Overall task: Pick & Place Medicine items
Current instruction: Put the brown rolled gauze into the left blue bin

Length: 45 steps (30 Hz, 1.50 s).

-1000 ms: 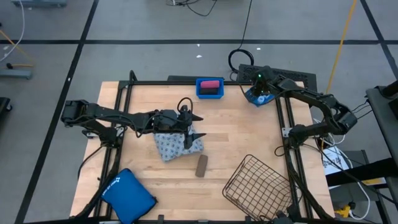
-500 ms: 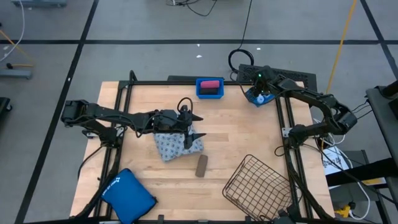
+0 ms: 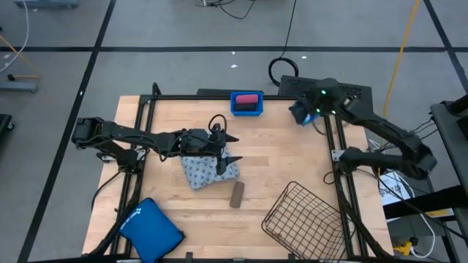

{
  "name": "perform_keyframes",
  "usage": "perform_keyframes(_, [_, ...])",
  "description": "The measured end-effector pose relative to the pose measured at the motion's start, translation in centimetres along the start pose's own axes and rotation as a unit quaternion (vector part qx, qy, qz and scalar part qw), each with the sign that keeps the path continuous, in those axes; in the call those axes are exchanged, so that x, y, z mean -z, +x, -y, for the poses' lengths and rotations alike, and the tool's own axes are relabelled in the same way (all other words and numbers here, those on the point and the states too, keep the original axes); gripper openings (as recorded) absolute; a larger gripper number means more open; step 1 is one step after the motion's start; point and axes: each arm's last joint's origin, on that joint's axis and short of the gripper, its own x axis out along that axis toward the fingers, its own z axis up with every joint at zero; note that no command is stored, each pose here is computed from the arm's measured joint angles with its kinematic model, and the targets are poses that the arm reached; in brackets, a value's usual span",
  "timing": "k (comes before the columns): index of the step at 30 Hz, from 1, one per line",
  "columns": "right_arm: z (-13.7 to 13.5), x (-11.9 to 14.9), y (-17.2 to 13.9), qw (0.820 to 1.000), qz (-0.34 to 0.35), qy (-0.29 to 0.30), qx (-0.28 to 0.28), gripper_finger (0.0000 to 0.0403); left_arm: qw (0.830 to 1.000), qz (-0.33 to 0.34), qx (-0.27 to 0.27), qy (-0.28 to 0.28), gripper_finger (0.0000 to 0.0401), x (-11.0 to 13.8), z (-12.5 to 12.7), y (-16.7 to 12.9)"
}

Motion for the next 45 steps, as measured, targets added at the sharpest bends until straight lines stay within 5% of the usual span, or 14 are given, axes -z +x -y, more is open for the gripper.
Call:
perform_keyframes(6, [-5.7,0.2,-5.4,0.964,0.096,-0.048,-0.245,0.0201,1.0,0.002,0.0,-0.008,0.0335,0.0,0.0,0.0])
perform_keyframes(11, [-9.6,2.2,-8.5,0.897,0.158,-0.11,-0.399,0.0201,1.0,0.003,0.001,-0.03,0.0335,-0.1,0.0,0.0])
perform_keyframes(14, [-11.3,3.5,-9.3,0.861,0.179,-0.145,-0.454,0.0201,0.995,0.0,0.011,-0.104,0.0335,0.0,0.2,0.0])
perform_keyframes(16, [-12.1,4.5,-9.4,0.851,0.186,-0.175,-0.458,0.0201,0.987,-0.011,0.031,-0.156,0.0335,0.1,0.4,0.0])
perform_keyframes(25, [-14.0,7.3,-8.7,0.853,0.179,-0.234,-0.431,0.0201,0.974,-0.081,0.064,-0.2,0.0335,1.4,2.2,-0.3])
perform_keyframes(35, [-14.3,9.7,-7.6,0.829,0.204,-0.229,-0.468,0.0201,0.944,-0.223,0.1,-0.222,0.0335,4.8,8.7,0.0])
perform_keyframes(41, [-14.4,10.3,-7.3,0.838,0.217,-0.22,-0.451,0.0201,0.922,-0.323,0.011,-0.212,0.0335,5.1,12.3,1.9])
perform_keyframes(45, [-14.3,10.3,-7.2,0.85,0.24,-0.207,-0.421,0.0201,0.903,-0.338,-0.057,-0.257,0.0335,5.7,13.1,4.9])
